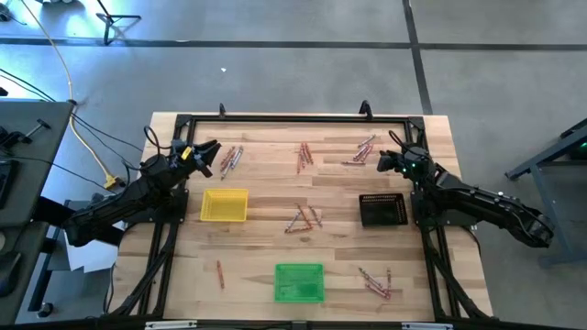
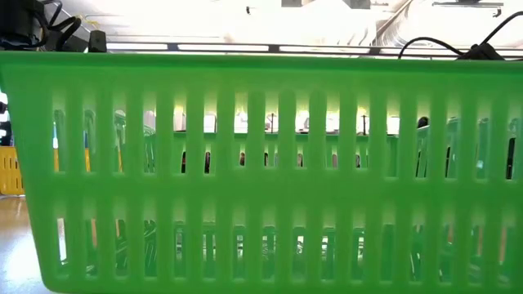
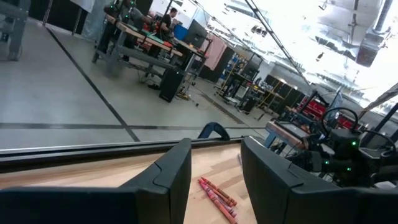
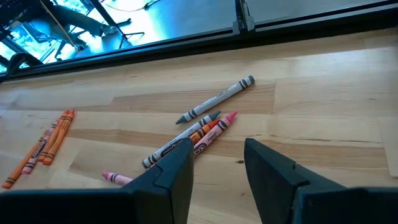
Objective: Sort crayons
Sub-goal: Put the gray crayon into the black bin
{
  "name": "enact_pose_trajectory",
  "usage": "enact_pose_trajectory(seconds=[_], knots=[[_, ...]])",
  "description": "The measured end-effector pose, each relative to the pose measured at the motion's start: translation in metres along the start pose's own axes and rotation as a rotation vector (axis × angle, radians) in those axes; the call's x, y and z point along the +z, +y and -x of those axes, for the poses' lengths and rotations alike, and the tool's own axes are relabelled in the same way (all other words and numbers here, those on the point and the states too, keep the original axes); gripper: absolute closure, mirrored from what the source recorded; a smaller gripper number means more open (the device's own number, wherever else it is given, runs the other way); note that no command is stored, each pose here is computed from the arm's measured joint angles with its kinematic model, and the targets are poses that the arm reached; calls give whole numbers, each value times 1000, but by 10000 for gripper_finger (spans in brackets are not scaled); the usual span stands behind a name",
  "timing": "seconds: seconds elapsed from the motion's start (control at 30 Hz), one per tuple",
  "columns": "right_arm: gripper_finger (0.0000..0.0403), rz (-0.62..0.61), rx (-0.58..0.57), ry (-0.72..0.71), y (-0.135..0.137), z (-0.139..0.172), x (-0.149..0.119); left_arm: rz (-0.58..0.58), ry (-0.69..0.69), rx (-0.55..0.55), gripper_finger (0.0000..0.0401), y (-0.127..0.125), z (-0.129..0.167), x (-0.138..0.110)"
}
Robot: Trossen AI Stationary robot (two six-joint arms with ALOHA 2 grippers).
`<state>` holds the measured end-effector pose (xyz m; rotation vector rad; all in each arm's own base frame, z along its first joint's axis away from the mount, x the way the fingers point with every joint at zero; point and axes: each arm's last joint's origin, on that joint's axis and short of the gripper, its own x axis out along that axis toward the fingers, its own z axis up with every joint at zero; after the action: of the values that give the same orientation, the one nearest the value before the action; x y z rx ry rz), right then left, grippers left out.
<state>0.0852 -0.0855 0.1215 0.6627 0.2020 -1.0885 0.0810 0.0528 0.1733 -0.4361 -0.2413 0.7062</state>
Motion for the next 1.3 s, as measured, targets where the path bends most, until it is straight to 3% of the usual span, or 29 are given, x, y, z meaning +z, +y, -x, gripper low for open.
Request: enact_pose_trajectory(seconds=[0.3,0.57,1.07,1.3], knots=[[265,0,0,0,0,0,0,-1,-1,1,275,0,0,0],[265,0,0,0,0,0,0,12,-59,100,275,3,0,2],[265,0,0,0,0,0,0,29,-53,105,275,3,0,2],[265,0,0,0,0,0,0,159,-55,103,275,3,0,1]])
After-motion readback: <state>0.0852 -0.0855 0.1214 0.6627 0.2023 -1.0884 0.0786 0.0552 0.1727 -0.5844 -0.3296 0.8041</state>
